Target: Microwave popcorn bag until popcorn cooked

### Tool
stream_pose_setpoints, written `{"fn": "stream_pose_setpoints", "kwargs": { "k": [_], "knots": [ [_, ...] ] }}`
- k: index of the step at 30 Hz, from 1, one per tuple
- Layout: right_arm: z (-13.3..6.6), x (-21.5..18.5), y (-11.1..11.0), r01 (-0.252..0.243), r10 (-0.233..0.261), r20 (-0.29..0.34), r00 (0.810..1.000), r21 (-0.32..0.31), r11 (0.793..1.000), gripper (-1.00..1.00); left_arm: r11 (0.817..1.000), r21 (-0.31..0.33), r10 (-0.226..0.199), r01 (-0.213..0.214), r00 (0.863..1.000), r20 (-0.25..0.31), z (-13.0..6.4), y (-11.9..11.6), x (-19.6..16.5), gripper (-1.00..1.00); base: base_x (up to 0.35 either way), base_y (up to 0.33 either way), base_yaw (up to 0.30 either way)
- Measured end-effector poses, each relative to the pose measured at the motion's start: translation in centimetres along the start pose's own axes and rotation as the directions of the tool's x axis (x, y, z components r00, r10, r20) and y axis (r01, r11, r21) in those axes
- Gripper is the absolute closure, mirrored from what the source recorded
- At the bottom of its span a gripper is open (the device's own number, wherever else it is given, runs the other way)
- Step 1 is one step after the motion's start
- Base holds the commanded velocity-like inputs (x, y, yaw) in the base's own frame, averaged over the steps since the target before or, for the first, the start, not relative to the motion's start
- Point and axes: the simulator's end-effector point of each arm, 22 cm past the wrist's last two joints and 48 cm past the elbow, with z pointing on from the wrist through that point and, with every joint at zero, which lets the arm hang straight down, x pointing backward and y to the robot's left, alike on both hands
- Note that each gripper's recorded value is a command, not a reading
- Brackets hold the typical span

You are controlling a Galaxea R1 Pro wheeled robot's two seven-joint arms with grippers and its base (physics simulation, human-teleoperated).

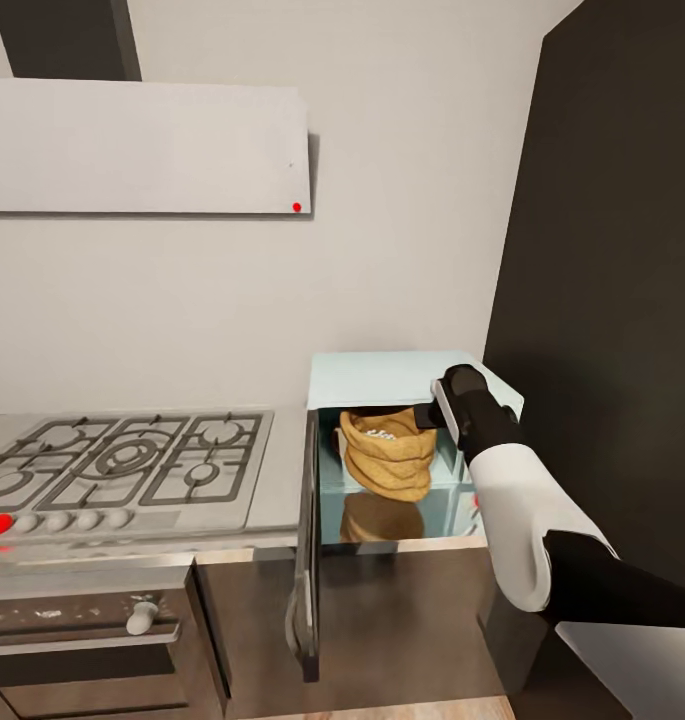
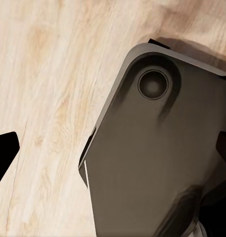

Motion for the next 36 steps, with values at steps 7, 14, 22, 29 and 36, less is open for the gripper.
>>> {"fn": "stream_pose_setpoints", "kwargs": {
  "k": [7,14,22,29,36],
  "knots": [
    [0.0,0.1,0.0,-0.033,0.033,-0.002,0.999,-0.021,0.999,1.00,1.000,0.001,0.000,0.000,1.000,-0.001,0.0,0.0,0.0,-1.00,0.053,0.000,0.000],
    [0.2,0.3,-0.1,-0.027,0.027,-0.008,1.000,-0.014,1.000,1.00,1.000,0.001,0.001,-0.001,1.000,0.000,0.0,0.0,0.0,-1.00,0.197,0.000,0.000],
    [0.2,0.3,0.0,-0.033,0.033,-0.008,0.999,-0.022,0.999,1.00,1.000,0.001,0.001,-0.001,1.000,-0.001,0.0,0.0,0.0,-1.00,0.006,0.000,0.000],
    [-0.2,0.0,-1.7,-0.022,0.022,0.017,1.000,0.033,0.999,-1.00,1.000,0.001,0.001,-0.001,1.000,0.000,0.0,0.0,0.0,-1.00,0.000,0.000,0.000],
    [-0.2,0.0,-1.3,-0.021,0.020,0.017,1.000,0.025,0.999,-1.00,1.000,0.002,0.001,-0.001,1.000,0.000,0.0,0.0,0.0,-1.00,-0.001,0.000,0.000]
  ]
}}
